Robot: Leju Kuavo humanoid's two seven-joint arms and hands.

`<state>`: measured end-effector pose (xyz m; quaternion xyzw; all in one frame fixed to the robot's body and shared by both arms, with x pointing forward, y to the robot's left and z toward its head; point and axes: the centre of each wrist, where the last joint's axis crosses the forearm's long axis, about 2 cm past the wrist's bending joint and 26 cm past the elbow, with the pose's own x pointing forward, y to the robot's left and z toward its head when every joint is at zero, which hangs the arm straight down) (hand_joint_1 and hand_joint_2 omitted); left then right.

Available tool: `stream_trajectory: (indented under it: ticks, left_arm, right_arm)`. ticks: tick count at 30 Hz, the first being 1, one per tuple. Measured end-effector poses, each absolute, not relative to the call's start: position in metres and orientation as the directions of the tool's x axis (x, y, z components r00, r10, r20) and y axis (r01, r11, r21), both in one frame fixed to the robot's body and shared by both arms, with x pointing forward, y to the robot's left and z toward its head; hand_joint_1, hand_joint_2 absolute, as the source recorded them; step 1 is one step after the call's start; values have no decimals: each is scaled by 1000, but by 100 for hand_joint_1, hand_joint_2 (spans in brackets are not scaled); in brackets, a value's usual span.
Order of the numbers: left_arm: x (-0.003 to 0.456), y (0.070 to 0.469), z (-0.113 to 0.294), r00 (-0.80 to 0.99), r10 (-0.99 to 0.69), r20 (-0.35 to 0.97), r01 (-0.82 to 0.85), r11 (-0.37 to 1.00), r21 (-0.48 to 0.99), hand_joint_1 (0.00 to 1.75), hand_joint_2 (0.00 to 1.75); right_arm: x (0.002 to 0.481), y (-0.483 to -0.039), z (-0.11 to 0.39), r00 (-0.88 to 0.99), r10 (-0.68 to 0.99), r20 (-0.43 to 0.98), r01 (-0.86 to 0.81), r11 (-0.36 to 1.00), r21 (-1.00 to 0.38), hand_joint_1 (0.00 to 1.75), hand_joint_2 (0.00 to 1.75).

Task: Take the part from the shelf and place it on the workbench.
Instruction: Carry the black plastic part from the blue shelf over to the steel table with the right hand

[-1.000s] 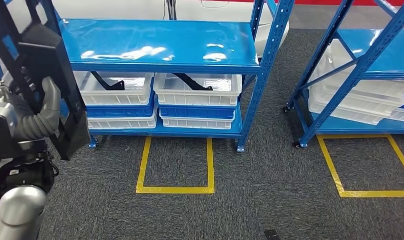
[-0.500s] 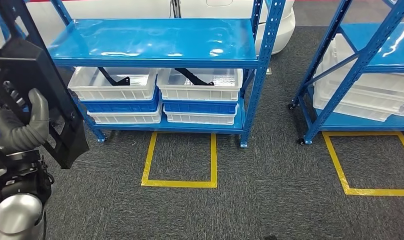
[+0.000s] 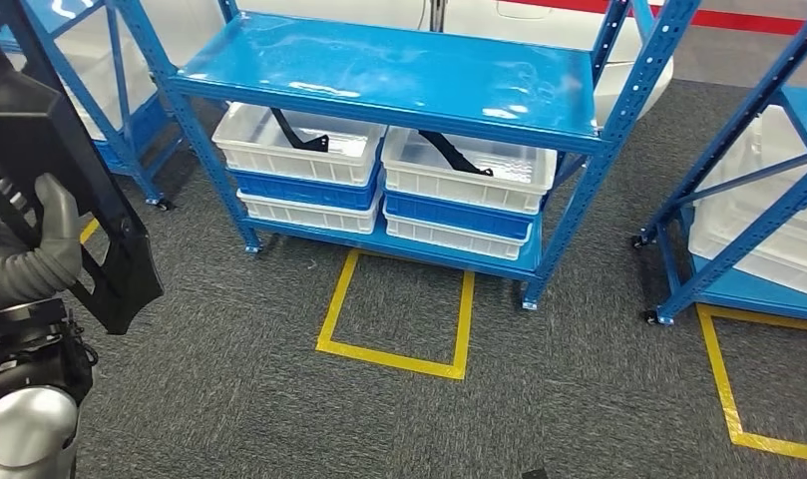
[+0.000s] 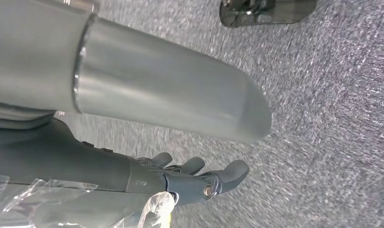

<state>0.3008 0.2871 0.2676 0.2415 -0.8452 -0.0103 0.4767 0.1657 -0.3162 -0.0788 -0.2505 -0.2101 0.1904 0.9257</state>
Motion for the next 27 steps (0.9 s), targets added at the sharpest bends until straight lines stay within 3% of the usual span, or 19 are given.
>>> stream_trajectory:
  ticks: [27]
  left_arm:
    - [298,288,277,-463,-414,784,-402,886,231,175,175]
  right_arm:
    - [173,-336,-75,829,486,277,-257,771,-582,0,0]
